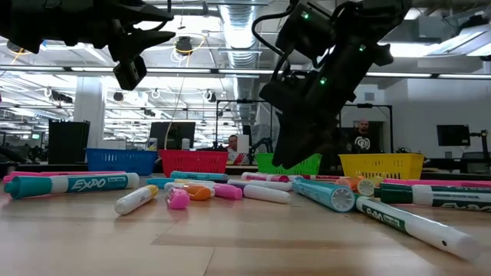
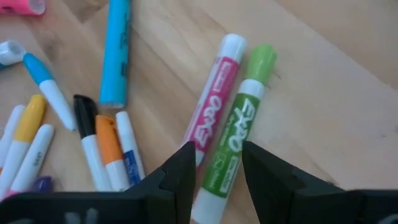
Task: Pick & Place Markers
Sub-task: Put the large light green marker pen into the yellow bin
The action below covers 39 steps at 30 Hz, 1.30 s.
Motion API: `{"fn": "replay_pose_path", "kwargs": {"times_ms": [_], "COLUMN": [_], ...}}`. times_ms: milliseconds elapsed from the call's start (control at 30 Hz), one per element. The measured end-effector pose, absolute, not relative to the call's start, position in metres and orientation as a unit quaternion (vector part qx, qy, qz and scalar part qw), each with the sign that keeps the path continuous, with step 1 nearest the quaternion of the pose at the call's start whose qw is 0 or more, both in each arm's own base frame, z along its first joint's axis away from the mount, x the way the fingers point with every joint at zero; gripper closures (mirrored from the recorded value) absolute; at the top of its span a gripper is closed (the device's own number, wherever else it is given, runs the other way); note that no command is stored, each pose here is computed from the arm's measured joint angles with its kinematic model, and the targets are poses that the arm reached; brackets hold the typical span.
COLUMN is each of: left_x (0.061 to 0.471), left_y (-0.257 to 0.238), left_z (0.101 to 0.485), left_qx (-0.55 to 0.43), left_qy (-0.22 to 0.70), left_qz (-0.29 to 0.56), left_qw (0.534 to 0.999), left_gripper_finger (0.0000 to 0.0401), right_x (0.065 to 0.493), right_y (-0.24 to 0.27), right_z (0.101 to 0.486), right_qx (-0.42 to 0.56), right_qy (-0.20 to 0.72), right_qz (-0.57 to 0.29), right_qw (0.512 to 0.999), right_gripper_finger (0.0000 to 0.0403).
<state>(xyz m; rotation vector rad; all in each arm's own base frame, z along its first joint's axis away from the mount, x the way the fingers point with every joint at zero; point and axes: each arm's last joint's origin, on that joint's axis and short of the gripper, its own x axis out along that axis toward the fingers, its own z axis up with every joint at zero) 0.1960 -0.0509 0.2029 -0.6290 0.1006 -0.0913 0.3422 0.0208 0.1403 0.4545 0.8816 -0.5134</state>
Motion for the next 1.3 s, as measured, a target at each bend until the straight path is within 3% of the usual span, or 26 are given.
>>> {"fn": "replay_pose_path", "kwargs": {"times_ms": [967,1300], "left_x": [0.196,0.196], "left_y": [-0.051,-0.051], "left_z": [0.203,0.203], "left_qx": [-0.307,-0.308], "left_qy": [0.049,0.048], "left_qz": [-0.043,-0.044], "left_qw": [0.949,0.949], "left_gripper_finger": [0.0304,0.0304], "right_x": [0.345,0.352], "right_y": [0.005,0.007], "right_z": [0.142,0.111], "right_qx": [0.207,0.209], "right_qy": [0.408,0.435], "right_qz": [-0.254,-0.244], "right_qw": [0.852,0.841], "right_gripper_finger": [0.0280,0.0280]}}
